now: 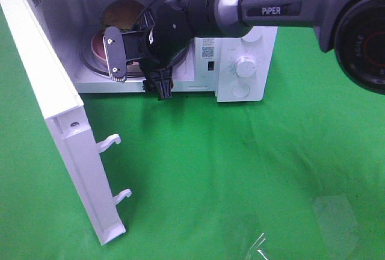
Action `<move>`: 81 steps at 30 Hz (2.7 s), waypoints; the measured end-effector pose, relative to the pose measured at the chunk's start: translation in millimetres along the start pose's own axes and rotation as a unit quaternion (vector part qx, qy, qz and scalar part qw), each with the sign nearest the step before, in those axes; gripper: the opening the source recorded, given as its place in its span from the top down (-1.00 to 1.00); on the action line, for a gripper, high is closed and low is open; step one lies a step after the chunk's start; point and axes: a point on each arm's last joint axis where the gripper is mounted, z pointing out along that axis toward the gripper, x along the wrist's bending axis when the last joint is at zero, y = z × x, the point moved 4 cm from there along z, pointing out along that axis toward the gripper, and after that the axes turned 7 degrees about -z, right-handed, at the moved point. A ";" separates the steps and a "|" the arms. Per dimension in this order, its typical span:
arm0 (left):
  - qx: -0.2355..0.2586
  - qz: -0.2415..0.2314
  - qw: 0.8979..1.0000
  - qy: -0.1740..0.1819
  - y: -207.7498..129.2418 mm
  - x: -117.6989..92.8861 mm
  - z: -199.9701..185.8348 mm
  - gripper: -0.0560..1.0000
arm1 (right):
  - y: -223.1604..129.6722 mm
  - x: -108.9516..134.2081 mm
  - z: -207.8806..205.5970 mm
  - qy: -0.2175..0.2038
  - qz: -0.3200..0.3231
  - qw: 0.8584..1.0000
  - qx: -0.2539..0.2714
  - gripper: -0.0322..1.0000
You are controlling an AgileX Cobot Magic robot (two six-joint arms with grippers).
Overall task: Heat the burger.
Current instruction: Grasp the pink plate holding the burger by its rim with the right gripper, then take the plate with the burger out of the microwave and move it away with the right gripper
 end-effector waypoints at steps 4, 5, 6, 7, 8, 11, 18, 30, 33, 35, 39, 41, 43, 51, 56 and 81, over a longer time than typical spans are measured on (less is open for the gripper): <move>0.000 0.000 1.000 0.000 0.0 0.0 0.0 -0.95 | -1.5 1.6 11.3 0.001 0.017 1.000 -0.003 -0.65; 0.000 0.000 1.000 0.000 0.0 0.0 0.0 -0.95 | -4.4 4.0 16.0 0.004 0.022 1.000 -0.003 -0.64; 0.000 0.000 1.000 0.000 0.0 0.0 0.0 -0.95 | -4.4 4.0 16.0 0.004 0.022 1.000 -0.003 -0.64; 0.000 0.000 1.000 0.000 0.0 0.0 0.0 -0.95 | -6.1 6.5 19.4 0.008 0.022 1.000 -0.003 -0.63; 0.000 0.000 1.000 0.000 0.0 0.0 0.0 -0.95 | -6.1 6.5 19.4 0.008 0.022 1.000 -0.003 -0.63; 0.000 0.000 1.000 0.000 0.0 0.0 0.0 -0.95 | -9.6 10.8 23.9 0.015 0.026 1.000 -0.005 -0.60; 0.000 0.000 1.000 0.000 0.0 0.0 0.0 -0.95 | -7.7 13.2 24.7 0.022 0.038 0.999 -0.011 -0.07; 0.000 0.000 1.000 0.000 0.0 0.0 0.0 -0.95 | -4.2 9.1 21.0 0.022 0.044 0.999 -0.016 0.72; 0.000 0.000 1.000 0.000 0.0 0.0 0.0 -0.95 | -5.2 8.5 17.9 0.029 0.040 0.999 -0.014 0.72; 0.000 0.000 1.000 0.000 0.0 0.0 0.0 -0.95 | -6.0 7.5 14.3 0.036 0.035 0.999 -0.012 0.72; 0.000 0.000 1.000 0.000 0.0 0.0 0.0 -0.95 | -6.5 7.4 8.2 0.052 0.024 0.998 -0.009 0.72; 0.000 0.000 1.000 0.000 0.0 0.0 0.0 -0.95 | -6.8 7.5 3.5 0.064 0.017 0.998 -0.008 0.72; 0.000 0.000 1.000 0.000 0.0 0.0 0.0 -0.95 | -6.9 5.4 -1.4 0.069 0.016 0.997 -0.007 0.72; 0.000 0.000 1.000 0.000 0.0 0.0 0.0 -0.95 | -8.3 13.0 -16.8 0.075 -0.009 0.997 -0.009 0.72; 0.000 0.000 1.000 0.000 0.0 0.0 0.0 -0.95 | -9.8 24.5 -28.3 0.060 -0.040 0.997 -0.007 0.72; 0.000 0.000 1.000 0.000 0.0 0.0 0.0 -0.95 | -10.2 46.4 -77.2 0.013 -0.095 0.995 -0.017 0.72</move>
